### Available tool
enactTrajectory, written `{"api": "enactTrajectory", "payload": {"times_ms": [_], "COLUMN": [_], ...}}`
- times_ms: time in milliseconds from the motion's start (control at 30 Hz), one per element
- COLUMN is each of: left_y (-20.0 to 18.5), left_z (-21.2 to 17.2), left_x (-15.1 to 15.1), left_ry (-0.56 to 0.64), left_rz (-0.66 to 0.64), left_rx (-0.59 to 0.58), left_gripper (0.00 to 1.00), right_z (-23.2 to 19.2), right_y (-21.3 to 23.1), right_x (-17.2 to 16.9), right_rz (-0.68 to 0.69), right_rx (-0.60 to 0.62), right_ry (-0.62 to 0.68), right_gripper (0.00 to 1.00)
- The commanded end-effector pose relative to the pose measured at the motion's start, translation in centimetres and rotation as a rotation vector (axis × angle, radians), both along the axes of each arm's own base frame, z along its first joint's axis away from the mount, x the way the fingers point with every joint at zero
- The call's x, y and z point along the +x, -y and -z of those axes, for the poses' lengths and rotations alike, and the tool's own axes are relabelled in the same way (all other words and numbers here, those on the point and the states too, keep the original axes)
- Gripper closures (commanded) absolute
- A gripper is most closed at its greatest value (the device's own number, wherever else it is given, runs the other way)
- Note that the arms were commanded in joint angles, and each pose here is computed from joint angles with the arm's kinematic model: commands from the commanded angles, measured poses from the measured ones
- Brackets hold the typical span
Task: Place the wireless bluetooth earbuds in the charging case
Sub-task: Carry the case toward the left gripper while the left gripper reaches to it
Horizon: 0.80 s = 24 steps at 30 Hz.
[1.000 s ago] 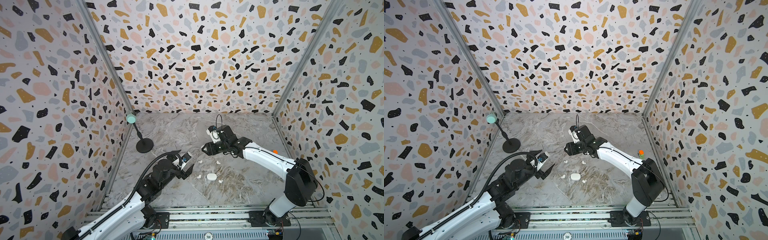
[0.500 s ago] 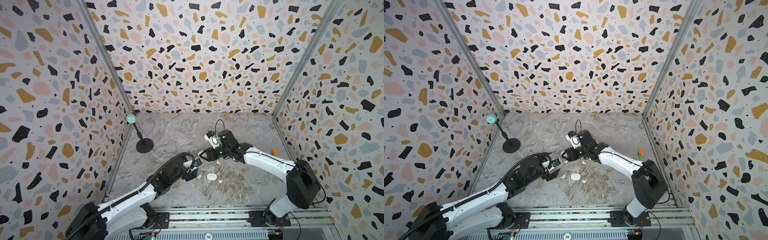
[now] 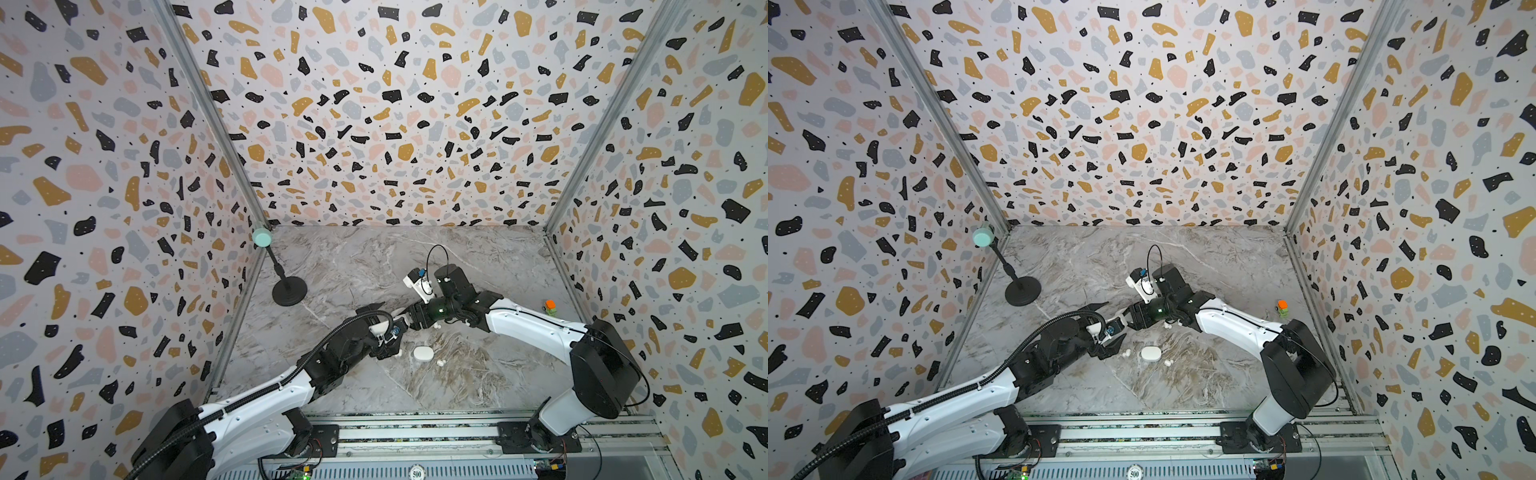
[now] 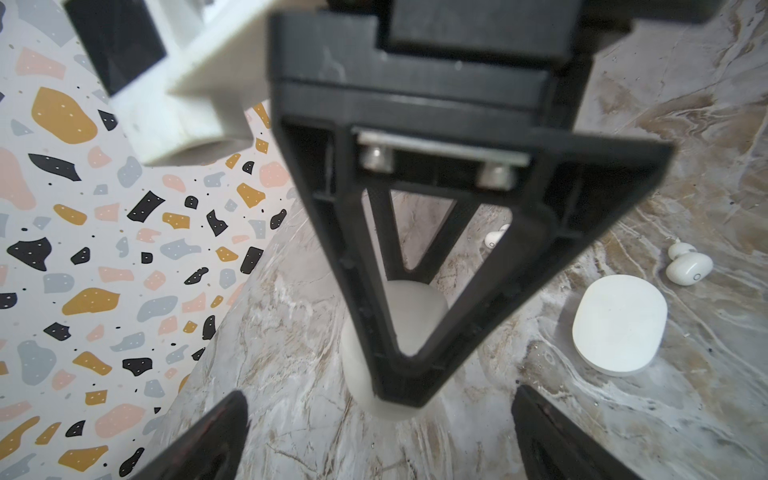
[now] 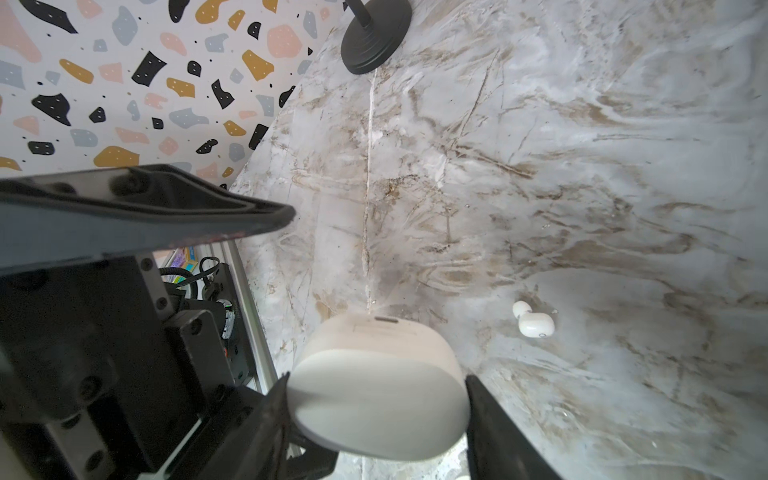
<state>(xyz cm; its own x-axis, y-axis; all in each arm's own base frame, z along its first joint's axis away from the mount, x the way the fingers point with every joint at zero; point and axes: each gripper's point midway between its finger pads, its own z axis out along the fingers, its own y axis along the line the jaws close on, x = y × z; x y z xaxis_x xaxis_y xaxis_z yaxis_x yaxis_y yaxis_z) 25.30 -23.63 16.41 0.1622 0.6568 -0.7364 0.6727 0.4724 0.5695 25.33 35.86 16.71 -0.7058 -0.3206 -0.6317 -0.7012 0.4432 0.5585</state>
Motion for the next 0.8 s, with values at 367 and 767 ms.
{"api": "enactTrajectory", "payload": {"times_ms": [367, 767], "left_y": [0.02, 0.15], "left_z": [-0.29, 0.13], "left_x": [0.31, -0.25], "left_ry": [0.023, -0.001], "left_rz": [-0.021, 0.003], "left_rx": [0.007, 0.003], "left_gripper": [0.09, 0.23], "right_z": [-2.55, -2.73], "right_y": [-0.83, -0.76], "right_x": [-1.05, -1.43], "right_rz": [-0.062, -0.074], "right_rx": [0.072, 0.082], "right_ry": [0.066, 0.067], "right_gripper": [1.0, 1.0]}}
